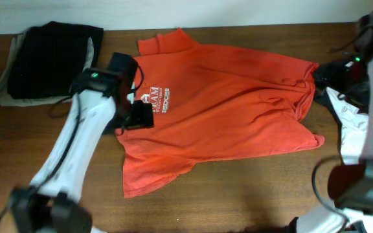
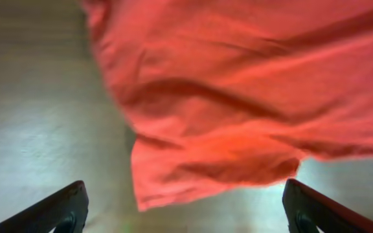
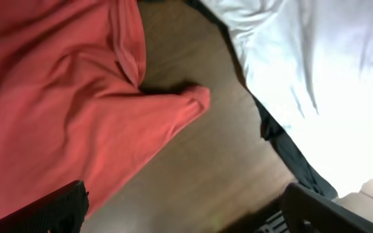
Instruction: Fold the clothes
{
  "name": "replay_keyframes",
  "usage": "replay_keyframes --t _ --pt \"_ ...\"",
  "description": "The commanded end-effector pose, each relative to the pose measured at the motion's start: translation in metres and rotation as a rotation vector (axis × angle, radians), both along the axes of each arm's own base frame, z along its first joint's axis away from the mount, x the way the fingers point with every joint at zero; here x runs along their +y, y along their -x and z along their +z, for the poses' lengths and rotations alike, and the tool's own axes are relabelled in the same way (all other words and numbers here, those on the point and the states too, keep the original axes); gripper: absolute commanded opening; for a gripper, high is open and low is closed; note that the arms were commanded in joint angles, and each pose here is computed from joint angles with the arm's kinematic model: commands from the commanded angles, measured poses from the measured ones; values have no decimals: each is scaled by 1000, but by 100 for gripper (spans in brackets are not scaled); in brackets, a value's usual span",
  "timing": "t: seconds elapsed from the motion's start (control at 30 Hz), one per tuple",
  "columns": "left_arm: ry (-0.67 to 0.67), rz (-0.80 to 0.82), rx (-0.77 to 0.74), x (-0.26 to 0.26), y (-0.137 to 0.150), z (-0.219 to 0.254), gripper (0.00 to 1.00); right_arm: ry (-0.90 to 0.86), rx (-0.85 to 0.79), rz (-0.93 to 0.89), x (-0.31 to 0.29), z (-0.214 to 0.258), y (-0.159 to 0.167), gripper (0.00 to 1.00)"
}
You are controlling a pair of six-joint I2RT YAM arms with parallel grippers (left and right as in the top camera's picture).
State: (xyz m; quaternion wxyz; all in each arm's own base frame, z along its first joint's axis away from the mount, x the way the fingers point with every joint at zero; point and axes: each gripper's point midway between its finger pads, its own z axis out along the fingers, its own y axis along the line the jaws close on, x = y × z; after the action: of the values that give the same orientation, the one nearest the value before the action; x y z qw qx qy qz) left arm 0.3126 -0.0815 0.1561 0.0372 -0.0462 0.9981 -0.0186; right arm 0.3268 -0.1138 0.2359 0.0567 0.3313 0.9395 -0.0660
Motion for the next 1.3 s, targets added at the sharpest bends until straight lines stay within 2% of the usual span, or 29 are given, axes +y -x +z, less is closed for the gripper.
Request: replay_keyframes --t 0.0,0.13,0.4,0.63,0.9,1.1,1.27 --pt "-25 57 -31 11 18 23 97 30 -53 -44 3 20 19 99" --pt "-50 111 68 17 41 6 98 31 -30 -48 6 12 35 99" --pt "-94 233 203 26 78 -66 98 -66 -27 -38 27 -45 53 99" --pt "-124 331 270 31 102 -92 98 -118 -46 -28 39 -78 61 98" --pt "-62 332 270 25 118 -137 94 -137 -37 -29 42 -109 62 99" --pt "-30 317 195 25 118 -143 93 -159 -67 -23 46 -112 55 99" --pt "10 317 200 22 129 -152 93 -152 -91 -21 44 -111 49 99"
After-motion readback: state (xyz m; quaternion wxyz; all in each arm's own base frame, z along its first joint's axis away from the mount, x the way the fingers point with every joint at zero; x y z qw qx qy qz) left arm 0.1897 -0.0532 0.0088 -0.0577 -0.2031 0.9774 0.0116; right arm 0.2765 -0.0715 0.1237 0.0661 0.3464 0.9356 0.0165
